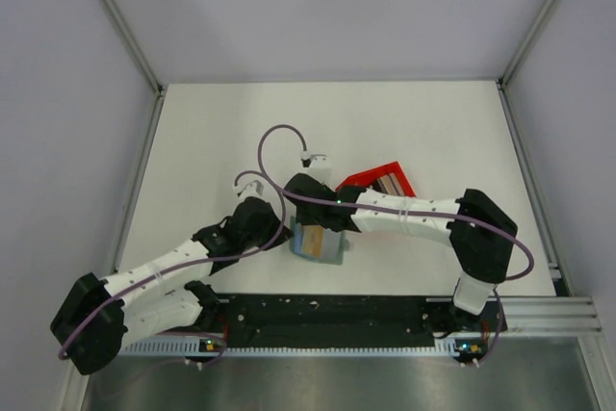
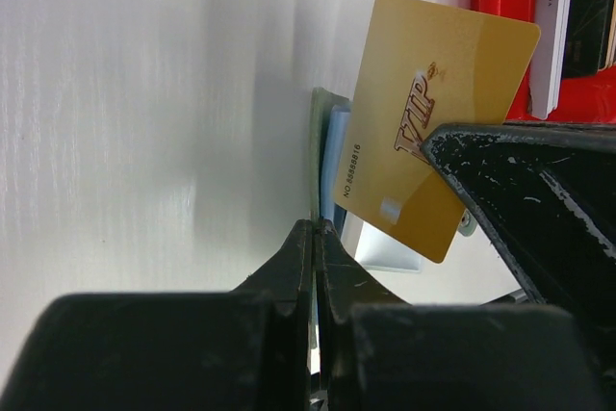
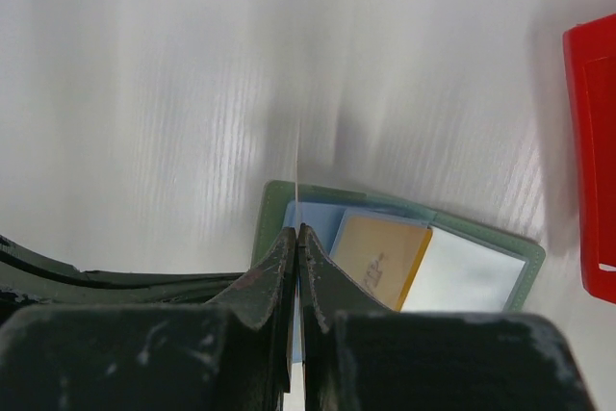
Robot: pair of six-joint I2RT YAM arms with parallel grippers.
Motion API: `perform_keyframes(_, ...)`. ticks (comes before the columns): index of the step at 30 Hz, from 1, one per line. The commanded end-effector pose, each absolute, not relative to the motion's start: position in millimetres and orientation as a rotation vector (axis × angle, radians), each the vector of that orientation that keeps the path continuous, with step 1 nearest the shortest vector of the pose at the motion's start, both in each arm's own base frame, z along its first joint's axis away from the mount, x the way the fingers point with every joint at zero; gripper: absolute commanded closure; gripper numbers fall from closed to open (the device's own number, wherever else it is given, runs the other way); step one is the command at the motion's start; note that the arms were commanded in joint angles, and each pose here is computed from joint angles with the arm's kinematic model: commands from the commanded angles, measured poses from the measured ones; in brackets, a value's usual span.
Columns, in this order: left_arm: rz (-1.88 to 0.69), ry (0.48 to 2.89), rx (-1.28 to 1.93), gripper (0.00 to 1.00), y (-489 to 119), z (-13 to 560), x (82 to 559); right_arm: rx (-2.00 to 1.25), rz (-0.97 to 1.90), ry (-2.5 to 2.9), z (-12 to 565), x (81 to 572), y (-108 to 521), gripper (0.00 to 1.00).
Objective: Put the credit cards into the card holder
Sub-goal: Insert the credit card into the card holder.
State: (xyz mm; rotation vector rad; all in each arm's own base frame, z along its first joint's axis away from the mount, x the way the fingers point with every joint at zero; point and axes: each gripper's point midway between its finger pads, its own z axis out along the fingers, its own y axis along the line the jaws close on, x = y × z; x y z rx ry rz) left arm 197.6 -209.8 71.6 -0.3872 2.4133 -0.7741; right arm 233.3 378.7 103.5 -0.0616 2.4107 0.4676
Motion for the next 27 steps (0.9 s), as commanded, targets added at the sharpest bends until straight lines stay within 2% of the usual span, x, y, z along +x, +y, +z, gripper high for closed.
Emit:
perform_keyframes(1, -0.833, 2.369, -0.394, 1.0, -215.1, 81.6, 201.7, -0.104, 0.377, 2.382, 112.3, 234.6, 383.4, 1.0)
perform_keyframes(27, -0.774, 2.376, -0.425, 1.0, -206.7, 70.8, 202.4, -0.143, 0.331, 2.387, 124.8, 220.1, 354.5, 1.0)
